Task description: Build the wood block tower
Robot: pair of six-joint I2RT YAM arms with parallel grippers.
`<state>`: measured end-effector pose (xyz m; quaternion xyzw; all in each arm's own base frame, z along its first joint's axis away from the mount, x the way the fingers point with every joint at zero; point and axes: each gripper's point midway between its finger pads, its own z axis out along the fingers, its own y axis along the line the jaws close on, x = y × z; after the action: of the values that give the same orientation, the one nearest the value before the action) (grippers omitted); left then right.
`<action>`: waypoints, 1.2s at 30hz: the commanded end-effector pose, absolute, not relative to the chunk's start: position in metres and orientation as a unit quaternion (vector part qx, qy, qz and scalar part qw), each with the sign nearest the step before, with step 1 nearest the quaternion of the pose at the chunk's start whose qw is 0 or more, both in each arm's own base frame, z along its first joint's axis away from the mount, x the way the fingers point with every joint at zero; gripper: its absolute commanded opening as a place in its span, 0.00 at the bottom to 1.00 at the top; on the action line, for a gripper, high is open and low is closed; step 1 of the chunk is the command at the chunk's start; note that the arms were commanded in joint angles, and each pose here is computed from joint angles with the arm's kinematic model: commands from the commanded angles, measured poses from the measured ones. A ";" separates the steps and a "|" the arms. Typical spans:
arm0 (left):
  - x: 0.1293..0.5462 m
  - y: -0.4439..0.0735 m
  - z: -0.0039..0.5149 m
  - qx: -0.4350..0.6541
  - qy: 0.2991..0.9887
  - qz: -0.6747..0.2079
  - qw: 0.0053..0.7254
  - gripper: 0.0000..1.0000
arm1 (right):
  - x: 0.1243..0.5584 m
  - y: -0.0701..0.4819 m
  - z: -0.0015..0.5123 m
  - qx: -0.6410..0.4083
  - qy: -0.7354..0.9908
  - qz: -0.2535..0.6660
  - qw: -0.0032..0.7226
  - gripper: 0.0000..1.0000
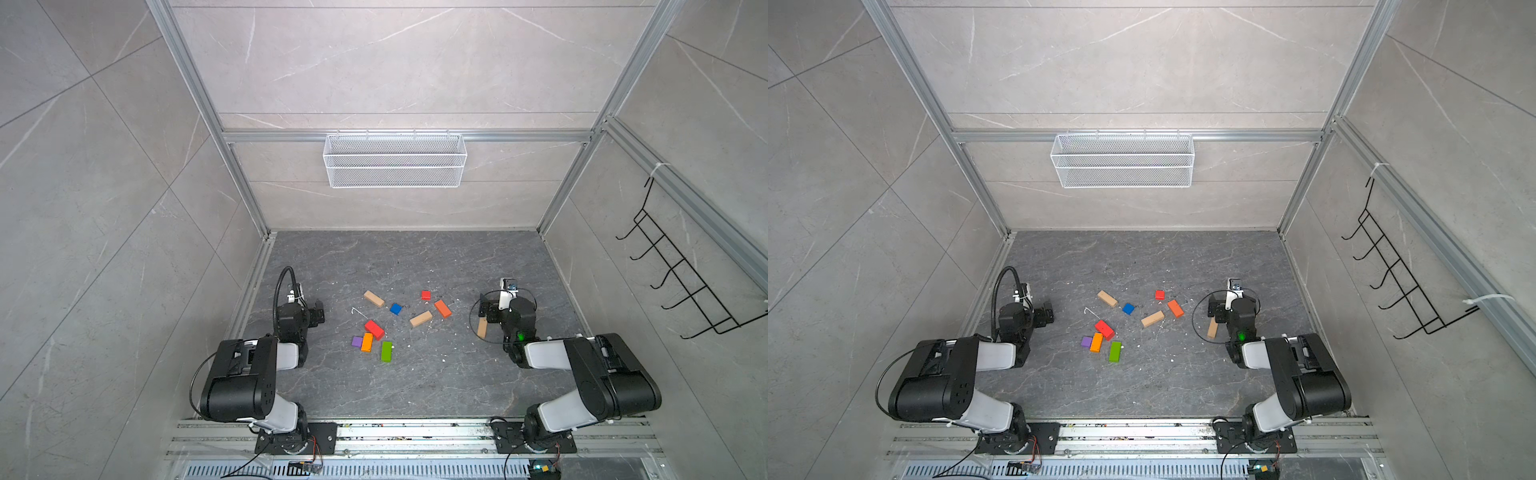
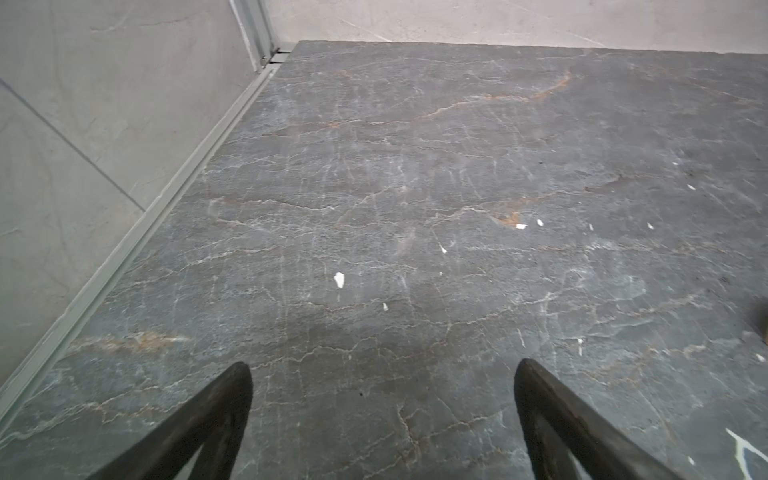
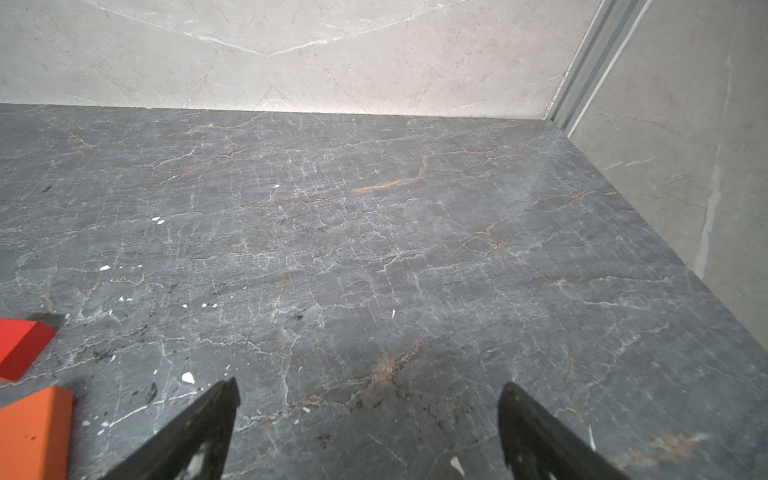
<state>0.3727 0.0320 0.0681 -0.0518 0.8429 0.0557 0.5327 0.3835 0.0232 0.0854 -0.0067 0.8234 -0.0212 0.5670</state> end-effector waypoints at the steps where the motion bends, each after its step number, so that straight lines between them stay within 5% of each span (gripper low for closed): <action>1: 0.381 0.043 0.087 -0.081 0.823 0.066 0.559 1.00 | 0.388 0.025 0.092 -0.012 0.820 -0.020 0.572 0.99; 23: 0.380 0.043 0.089 -0.083 0.819 0.082 0.562 1.00 | 0.387 0.024 0.098 -0.014 0.815 -0.024 0.579 0.99; 36: 0.382 0.055 0.172 -0.150 0.853 0.096 0.490 1.00 | 0.382 0.004 0.148 0.068 0.854 -0.070 0.512 0.99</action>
<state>0.3963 0.0506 0.1683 -0.1132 0.8272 0.0961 0.5420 0.3931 0.0155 0.1568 0.0243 0.8192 -0.0442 0.5713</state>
